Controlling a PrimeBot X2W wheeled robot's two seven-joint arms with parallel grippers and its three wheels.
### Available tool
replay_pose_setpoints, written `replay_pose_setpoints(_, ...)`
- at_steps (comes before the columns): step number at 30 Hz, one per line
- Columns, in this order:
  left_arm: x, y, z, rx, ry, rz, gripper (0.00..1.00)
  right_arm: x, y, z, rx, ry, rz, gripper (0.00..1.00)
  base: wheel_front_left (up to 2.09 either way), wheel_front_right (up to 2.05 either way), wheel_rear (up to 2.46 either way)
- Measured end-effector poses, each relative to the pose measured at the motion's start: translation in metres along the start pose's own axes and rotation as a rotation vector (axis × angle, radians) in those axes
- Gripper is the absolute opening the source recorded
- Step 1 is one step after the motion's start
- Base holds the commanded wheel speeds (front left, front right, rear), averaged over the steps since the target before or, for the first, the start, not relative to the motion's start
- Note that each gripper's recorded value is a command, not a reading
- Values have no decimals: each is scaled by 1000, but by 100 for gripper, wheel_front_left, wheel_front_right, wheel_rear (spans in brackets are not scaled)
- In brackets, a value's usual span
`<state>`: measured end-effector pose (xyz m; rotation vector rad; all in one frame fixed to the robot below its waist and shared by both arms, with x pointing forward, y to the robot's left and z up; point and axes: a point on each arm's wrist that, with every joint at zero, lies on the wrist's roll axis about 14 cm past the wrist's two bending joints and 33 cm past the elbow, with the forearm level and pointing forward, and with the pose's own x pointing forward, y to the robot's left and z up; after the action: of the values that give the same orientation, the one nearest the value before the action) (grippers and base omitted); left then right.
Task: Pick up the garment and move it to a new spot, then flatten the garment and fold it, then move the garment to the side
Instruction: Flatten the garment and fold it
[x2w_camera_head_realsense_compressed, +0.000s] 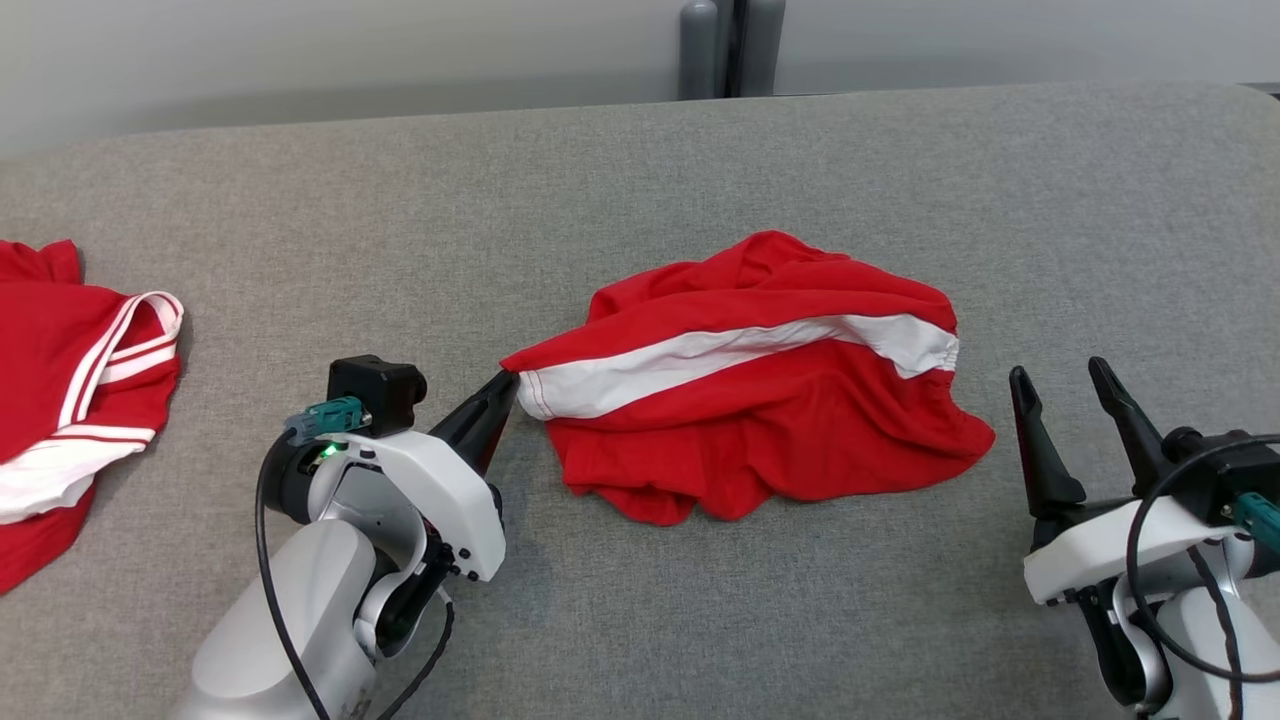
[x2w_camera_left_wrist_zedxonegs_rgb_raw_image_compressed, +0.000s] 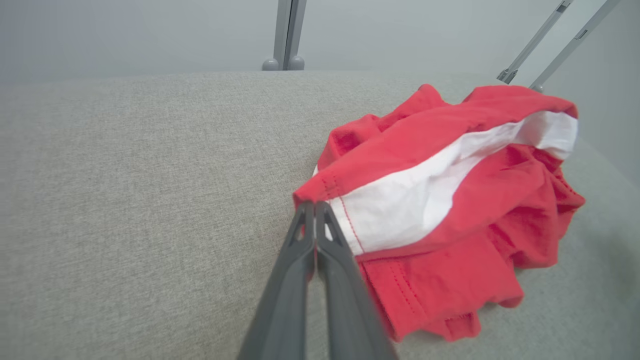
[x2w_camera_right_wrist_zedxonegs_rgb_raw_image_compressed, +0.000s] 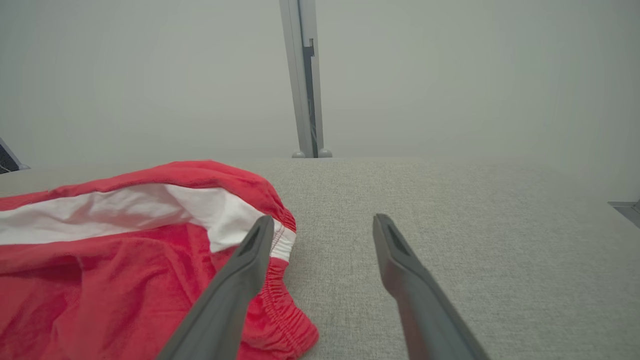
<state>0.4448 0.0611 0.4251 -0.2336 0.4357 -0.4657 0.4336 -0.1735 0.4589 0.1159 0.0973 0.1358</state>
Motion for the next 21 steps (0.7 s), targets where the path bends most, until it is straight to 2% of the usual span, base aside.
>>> replay_pose_setpoints(20, 1, 17, -18, -10, 35, 36, 0, 49, 45, -61, 70, 231, 192, 100, 0, 0, 0)
replay_pose_setpoints(21, 0, 17, -19, -10, 34, 37, 0, 50, 47, -62, 73, 236, 198, 83, 0, 0, 0)
